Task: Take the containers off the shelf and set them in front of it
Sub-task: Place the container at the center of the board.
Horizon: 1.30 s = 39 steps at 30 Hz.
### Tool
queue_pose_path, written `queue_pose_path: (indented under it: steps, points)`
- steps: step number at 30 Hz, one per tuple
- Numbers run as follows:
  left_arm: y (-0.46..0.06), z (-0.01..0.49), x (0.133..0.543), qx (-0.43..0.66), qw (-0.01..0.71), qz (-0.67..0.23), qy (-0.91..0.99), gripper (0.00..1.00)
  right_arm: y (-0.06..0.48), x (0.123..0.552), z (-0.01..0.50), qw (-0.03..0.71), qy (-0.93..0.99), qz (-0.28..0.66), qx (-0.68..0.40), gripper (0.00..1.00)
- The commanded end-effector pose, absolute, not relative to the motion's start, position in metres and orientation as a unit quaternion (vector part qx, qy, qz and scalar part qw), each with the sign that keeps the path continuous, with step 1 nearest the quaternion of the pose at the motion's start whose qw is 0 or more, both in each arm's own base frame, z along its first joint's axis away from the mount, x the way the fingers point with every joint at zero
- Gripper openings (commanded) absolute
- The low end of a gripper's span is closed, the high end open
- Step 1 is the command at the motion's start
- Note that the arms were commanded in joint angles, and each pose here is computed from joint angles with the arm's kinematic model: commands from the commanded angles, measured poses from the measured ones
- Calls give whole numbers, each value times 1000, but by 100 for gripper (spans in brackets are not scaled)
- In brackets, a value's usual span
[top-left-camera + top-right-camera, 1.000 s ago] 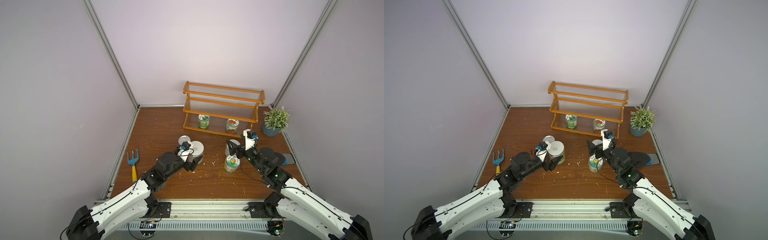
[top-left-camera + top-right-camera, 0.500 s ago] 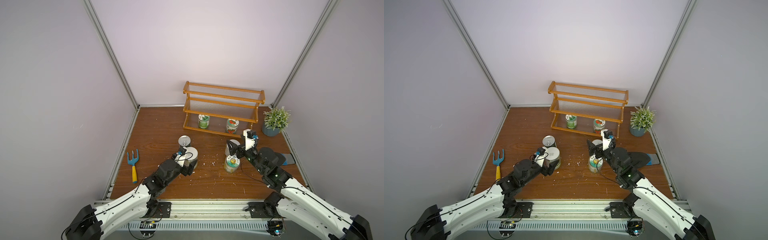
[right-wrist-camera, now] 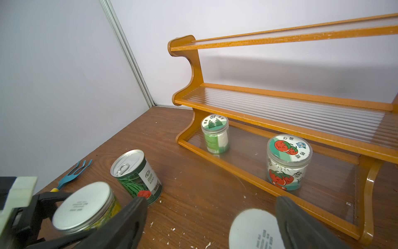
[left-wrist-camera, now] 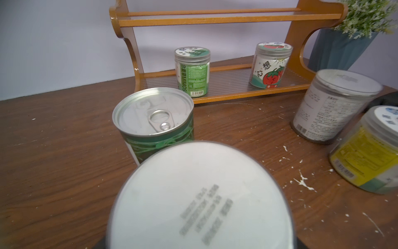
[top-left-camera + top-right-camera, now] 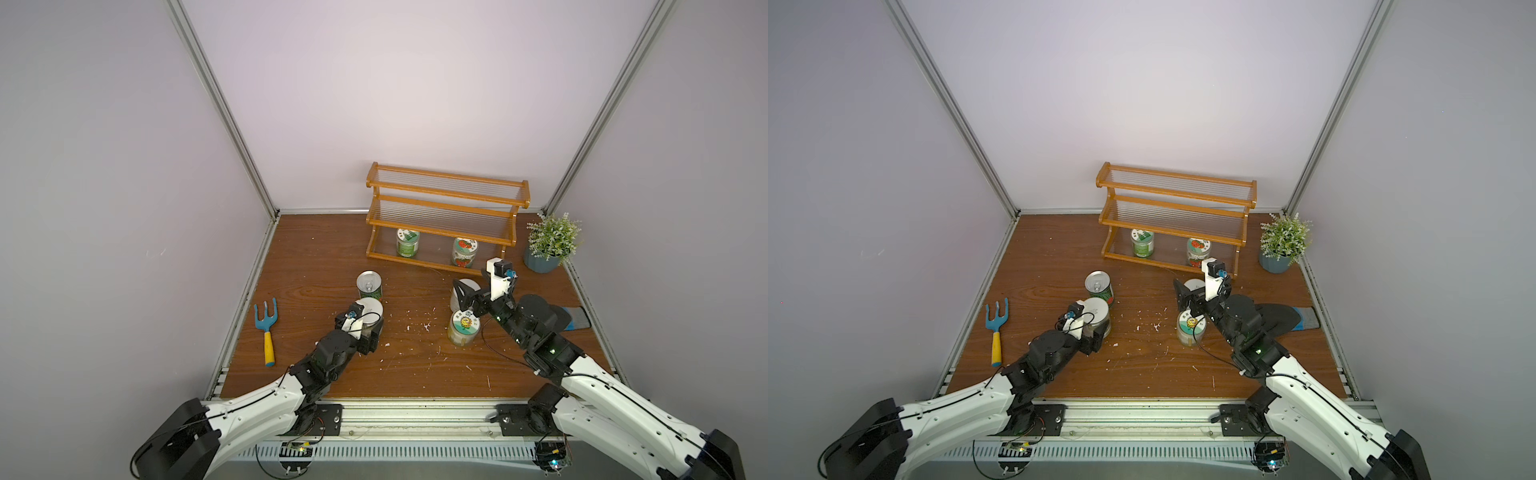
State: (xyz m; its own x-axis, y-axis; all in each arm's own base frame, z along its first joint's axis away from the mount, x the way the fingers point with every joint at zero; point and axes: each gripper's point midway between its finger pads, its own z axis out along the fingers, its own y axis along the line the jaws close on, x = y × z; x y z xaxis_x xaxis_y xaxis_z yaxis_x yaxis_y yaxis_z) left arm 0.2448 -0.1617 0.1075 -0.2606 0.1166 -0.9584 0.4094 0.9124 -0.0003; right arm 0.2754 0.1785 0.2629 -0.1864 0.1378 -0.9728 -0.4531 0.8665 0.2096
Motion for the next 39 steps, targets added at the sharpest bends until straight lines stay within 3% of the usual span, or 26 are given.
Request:
queue_pose_path:
  steps: [1, 9, 23, 39]
  points:
    - [-161, 129, 256, 139, 628, -120, 756, 55, 178, 274, 273, 645, 717, 244, -107, 99]
    - [-162, 111, 261, 139, 619, -112, 765, 57, 173, 272, 273, 646, 717, 238, -104, 99]
    - [-161, 104, 263, 129, 611, -112, 773, 87, 174, 273, 269, 644, 720, 240, -103, 99]
    - [-164, 98, 263, 137, 598, -112, 782, 97, 171, 270, 272, 647, 717, 238, -101, 99]
